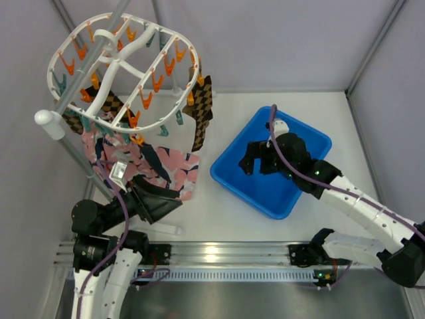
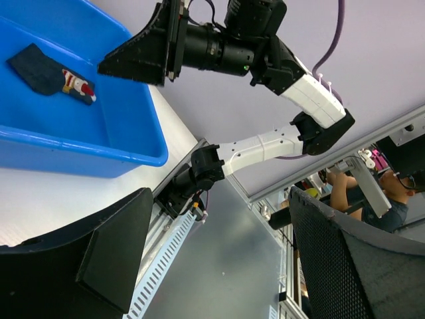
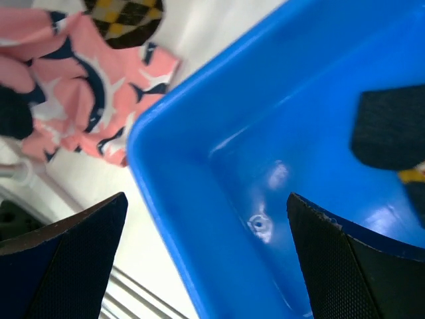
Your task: Remove the socks clipped to the hanger
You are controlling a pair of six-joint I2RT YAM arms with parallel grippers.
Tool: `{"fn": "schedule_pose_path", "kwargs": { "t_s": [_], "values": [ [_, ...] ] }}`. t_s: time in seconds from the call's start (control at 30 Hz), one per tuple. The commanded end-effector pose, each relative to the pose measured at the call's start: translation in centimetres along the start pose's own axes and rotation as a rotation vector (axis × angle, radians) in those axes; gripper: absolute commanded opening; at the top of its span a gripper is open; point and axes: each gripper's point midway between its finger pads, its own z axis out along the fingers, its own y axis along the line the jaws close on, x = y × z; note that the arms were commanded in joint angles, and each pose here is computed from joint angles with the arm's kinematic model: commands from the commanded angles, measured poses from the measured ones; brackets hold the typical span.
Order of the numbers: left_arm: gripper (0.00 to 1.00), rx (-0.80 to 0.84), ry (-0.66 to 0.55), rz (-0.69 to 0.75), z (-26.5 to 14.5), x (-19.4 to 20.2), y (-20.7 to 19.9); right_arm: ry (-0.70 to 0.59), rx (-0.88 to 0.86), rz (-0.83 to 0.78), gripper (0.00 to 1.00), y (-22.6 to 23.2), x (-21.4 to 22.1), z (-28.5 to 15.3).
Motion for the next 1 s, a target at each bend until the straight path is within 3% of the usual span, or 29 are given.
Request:
{"fn": "schedule_pose_path", "kwargs": {
  "t_s": [0.0, 0.13, 0.27, 0.37, 0.43, 0.63, 0.97],
  "values": [
    [0.86, 0.03, -0.009, 0.037, -0.2, 0.0, -0.7, -0.132, -0.255, -0.031, 0.99, 6.8, -2.9, -1.1],
    [0.86, 0.045, -0.01, 0.031, -0.4, 0.0, -1.5, -0.12, -0.479, -0.145, 1.0, 14.1, -2.7, -0.1],
    [0.86, 0.084, -0.022, 0.072, -1.1, -0.4, -4.0, -0.137, -0.573, -0.201, 0.99, 18.5, -3.3, 1.9],
    [0.82, 0.116, -0.095, 0.156, -2.1, -1.6, -7.4, -0.179, -0.629, -0.235, 0.99, 21.5, -3.3, 3.3],
    [0.82, 0.114, -0.212, 0.253, -3.4, -3.3, -10.2, -0.227, -0.67, -0.246, 0.99, 23.5, -3.1, 3.9],
    [0.82, 0.041, -0.521, 0.417, -7.4, -6.4, -13.8, -0.273, -0.725, -0.243, 1.0, 26.8, -1.2, 7.0],
    [0.81, -0.032, -0.494, 0.384, -7.3, -6.0, -11.9, -0.334, -0.696, -0.294, 0.99, 30.8, -0.8, 10.7]
  ]
}}
